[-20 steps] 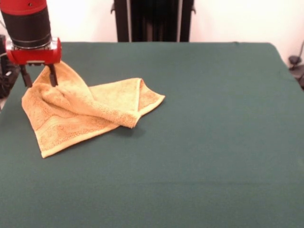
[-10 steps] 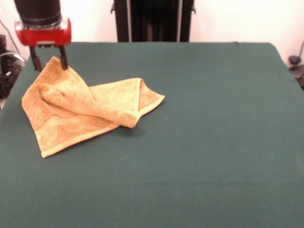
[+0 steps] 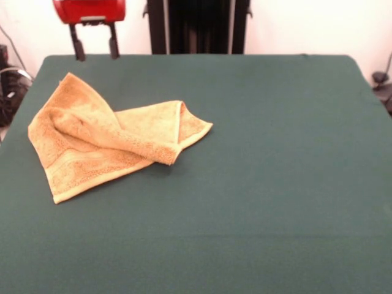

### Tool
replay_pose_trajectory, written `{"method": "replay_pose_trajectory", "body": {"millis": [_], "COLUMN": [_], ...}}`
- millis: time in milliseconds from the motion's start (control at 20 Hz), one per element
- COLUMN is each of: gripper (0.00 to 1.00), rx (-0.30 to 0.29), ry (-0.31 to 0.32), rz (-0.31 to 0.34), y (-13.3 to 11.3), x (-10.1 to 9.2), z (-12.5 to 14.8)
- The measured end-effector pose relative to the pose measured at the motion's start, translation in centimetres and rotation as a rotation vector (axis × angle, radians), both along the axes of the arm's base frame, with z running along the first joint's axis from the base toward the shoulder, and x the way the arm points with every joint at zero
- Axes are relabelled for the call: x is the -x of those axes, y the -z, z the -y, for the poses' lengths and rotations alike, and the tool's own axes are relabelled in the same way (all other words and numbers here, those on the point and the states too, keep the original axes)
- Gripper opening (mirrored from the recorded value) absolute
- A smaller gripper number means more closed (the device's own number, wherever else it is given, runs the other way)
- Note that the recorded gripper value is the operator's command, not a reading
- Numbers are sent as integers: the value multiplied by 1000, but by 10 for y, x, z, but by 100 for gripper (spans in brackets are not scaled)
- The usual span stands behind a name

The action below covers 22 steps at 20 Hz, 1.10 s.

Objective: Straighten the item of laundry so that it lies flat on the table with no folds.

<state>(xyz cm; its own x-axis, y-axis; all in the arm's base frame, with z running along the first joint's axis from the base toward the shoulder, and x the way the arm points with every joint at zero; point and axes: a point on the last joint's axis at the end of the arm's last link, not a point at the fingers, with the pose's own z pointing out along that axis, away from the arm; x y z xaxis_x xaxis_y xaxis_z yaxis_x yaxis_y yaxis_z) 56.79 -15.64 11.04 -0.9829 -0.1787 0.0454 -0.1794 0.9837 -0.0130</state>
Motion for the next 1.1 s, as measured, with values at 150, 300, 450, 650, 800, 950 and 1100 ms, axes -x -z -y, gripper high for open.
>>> {"method": "replay_pose_trajectory", "body": {"millis": [150, 300, 450, 650, 800, 950, 1100], "gripper": [100, 100, 100, 100, 100, 100, 100], "rx": [-2, 0, 2, 2, 2, 4, 2], "ry": [-15, -24, -28, -28, -28, -30, -33], "rz": [0, 5, 14, 24, 25, 25, 26], "y": [-3, -5, -6, -6, -5, -5, -2], "x": [-2, -4, -5, -7, -7, -8, -13], "z": [-12, -16, -18, -18, -18, -20, -23]}}
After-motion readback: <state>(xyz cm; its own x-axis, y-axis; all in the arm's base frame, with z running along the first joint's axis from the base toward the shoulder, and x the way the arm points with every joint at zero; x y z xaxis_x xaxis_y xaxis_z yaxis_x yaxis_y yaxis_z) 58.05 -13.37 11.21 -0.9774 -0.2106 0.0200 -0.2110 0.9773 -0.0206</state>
